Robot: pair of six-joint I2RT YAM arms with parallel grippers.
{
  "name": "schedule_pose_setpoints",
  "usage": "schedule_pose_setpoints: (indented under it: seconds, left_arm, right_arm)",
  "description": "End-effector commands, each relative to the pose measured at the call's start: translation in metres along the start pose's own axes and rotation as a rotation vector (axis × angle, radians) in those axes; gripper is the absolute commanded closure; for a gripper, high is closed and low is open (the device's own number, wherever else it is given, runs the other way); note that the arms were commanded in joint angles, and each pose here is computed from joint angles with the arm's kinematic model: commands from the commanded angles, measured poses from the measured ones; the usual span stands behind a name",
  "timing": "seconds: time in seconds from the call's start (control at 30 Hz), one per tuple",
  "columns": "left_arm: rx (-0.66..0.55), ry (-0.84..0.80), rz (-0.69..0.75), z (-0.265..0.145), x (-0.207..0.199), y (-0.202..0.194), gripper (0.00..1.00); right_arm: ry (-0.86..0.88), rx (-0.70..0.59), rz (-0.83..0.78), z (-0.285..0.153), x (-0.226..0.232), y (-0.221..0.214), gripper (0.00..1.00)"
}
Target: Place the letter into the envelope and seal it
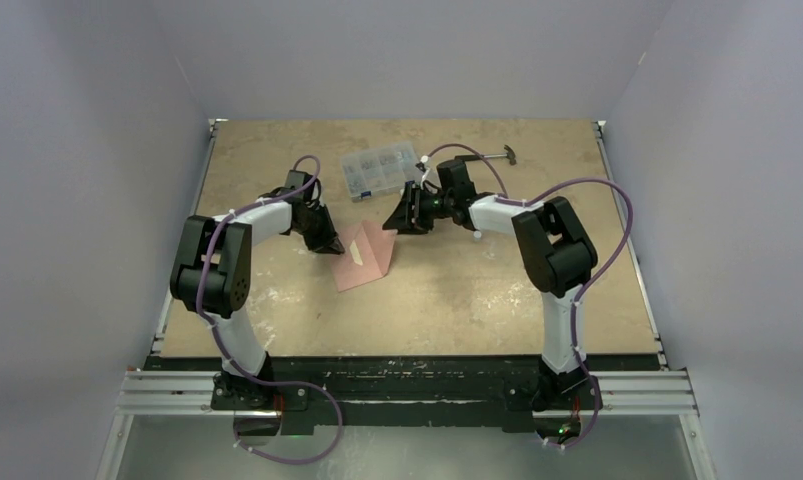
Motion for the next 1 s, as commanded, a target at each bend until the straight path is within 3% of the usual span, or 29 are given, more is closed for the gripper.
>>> schedule_pose_setpoints:
  seconds: [0.0, 0.37, 0.53, 0.97]
  left_arm:
    - [-0.016, 0.087, -0.009, 0.006, 0.012, -0.001, 0.91]
    - [-0.025, 0.103, -0.014, 0.008, 0.015, -0.002, 0.95]
    - [-0.028, 0.120, -0.017, 0.009, 0.018, -0.002, 1.00]
    - [-0.015, 0.073, -0.012, 0.006, 0.011, -0.002, 1.00]
  right_arm:
    - [0.140, -0.053, -0.060, -0.012, 0.034, 0.010, 0.49]
    - [0.301, -0.032, 0.030, 0.007, 0.063, -0.002, 0.38]
    - [0.291, 0.006, -0.025, 0.022, 0.060, -0.008, 0.55]
    - [0.139, 0.099, -0.080, 0.057, 0.030, -0.034, 0.71]
Point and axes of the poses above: each gripper's point midway between its finger pads, its own z axis out along the fingers, its own x axis along the line the jaws close on, y = z × x, the point moved 8 cm from there along -z, back along the fingers, and after that the axes turned 15 degrees about -z, right-handed, at the moved point
